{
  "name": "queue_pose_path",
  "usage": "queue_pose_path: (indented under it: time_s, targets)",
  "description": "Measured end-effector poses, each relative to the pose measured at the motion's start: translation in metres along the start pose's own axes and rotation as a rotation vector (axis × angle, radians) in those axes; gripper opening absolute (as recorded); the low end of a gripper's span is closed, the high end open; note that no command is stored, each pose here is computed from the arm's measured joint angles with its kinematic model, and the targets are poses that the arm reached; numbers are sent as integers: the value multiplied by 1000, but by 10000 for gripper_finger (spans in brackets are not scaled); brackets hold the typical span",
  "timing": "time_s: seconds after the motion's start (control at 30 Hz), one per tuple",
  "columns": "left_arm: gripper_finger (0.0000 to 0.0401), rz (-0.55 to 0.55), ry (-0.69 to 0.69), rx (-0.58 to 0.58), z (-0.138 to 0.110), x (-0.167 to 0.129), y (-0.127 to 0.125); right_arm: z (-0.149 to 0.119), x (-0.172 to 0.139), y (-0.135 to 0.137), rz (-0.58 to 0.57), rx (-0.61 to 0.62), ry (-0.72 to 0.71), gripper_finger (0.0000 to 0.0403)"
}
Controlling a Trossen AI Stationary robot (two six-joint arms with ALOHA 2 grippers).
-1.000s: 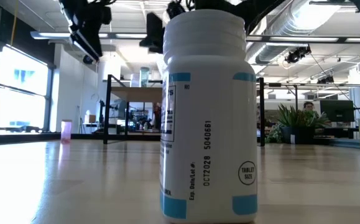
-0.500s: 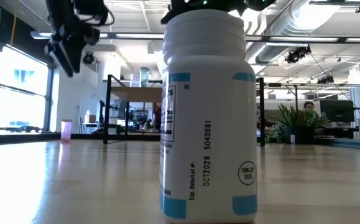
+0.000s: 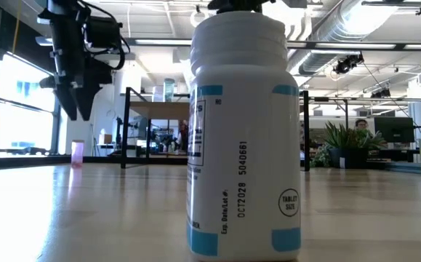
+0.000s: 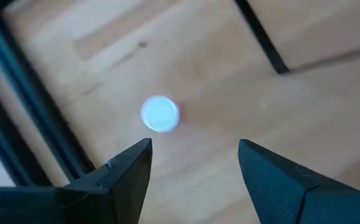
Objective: Pick and place medicine bottles onto shelf by color
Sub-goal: Put the top pink medicine bottle on the shelf
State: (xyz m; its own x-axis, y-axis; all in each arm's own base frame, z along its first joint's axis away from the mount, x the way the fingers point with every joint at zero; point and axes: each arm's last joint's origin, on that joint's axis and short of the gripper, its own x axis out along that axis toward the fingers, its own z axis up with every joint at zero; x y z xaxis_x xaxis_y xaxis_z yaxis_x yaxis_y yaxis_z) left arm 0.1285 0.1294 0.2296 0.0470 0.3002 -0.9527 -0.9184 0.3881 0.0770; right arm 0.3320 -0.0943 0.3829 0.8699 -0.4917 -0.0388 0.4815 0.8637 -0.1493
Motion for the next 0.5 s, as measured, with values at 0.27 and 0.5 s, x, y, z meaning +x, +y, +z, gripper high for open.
queue_pose_path:
  time_s: [0.27,0.5]
  targets:
    - [230,76,-9,-128,-7,15,2,-7,0,1,11,-12,74,191]
    - [230,101,-32,-274,-11,30,1,-8,0,2,18,-15,84,191]
